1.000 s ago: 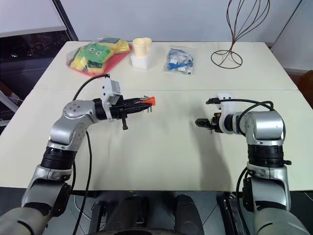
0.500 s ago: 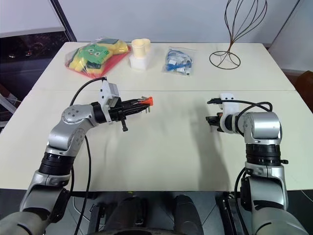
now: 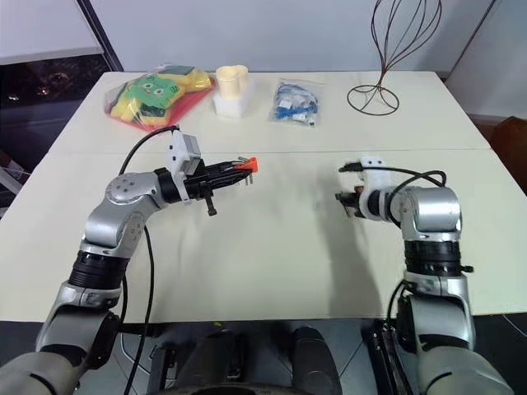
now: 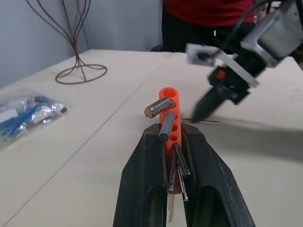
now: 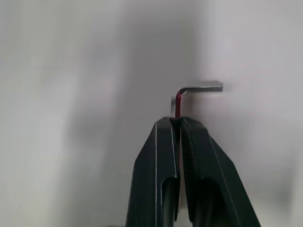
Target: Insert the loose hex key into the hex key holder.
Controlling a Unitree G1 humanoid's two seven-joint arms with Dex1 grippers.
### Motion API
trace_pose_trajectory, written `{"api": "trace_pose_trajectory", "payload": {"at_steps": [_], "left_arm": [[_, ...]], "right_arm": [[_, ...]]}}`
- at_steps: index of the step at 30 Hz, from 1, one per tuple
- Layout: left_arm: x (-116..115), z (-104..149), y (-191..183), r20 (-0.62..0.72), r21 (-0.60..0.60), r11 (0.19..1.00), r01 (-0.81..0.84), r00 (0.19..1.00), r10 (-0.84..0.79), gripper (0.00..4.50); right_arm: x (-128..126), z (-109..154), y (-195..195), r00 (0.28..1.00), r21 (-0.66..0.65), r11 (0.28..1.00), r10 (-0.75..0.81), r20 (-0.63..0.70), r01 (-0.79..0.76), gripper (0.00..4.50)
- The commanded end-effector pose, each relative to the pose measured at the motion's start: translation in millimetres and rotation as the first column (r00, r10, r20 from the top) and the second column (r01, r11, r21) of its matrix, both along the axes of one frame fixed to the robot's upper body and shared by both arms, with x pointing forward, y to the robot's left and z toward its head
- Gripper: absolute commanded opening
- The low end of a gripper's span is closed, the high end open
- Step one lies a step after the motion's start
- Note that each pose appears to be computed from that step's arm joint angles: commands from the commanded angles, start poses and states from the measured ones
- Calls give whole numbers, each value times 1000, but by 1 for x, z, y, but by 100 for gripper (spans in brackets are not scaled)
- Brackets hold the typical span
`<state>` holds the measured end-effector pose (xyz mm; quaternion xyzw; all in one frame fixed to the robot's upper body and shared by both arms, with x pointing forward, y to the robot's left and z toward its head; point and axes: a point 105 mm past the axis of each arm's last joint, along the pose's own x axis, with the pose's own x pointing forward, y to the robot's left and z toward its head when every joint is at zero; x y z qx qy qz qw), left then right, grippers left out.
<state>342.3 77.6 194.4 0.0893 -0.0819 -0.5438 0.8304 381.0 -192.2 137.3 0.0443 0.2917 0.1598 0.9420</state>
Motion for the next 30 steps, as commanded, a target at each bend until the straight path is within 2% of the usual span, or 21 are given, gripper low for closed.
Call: {"api": "trace_pose_trajectory", "payload": {"at_steps": [1,3,7,9,11,17,30], "left_arm": [[6,17,3,13,-50,999,8,1000,-8,0],[10,17,5,-10,-61,998,14,1000,-14,0],[28,17,5,-49,-58,998,4,999,-7,0],[37,22,0,-76,-86,996,16,997,-23,0],[41,30,-6,-101,-137,990,44,993,-58,0],[47,46,-19,-102,-179,979,96,988,-115,0],[42,50,-28,-132,-200,964,177,970,-206,0]], "right_arm": [[18,86,17,927,91,990,65,368,-106,2],[17,110,26,871,109,979,98,481,-171,2],[5,153,49,707,115,944,148,691,-310,2],[-3,164,65,641,132,915,160,750,-382,2],[-8,166,78,605,138,894,168,778,-426,2],[-18,165,102,548,151,852,178,817,-502,2],[-21,163,114,524,168,835,161,836,-525,2]]}}
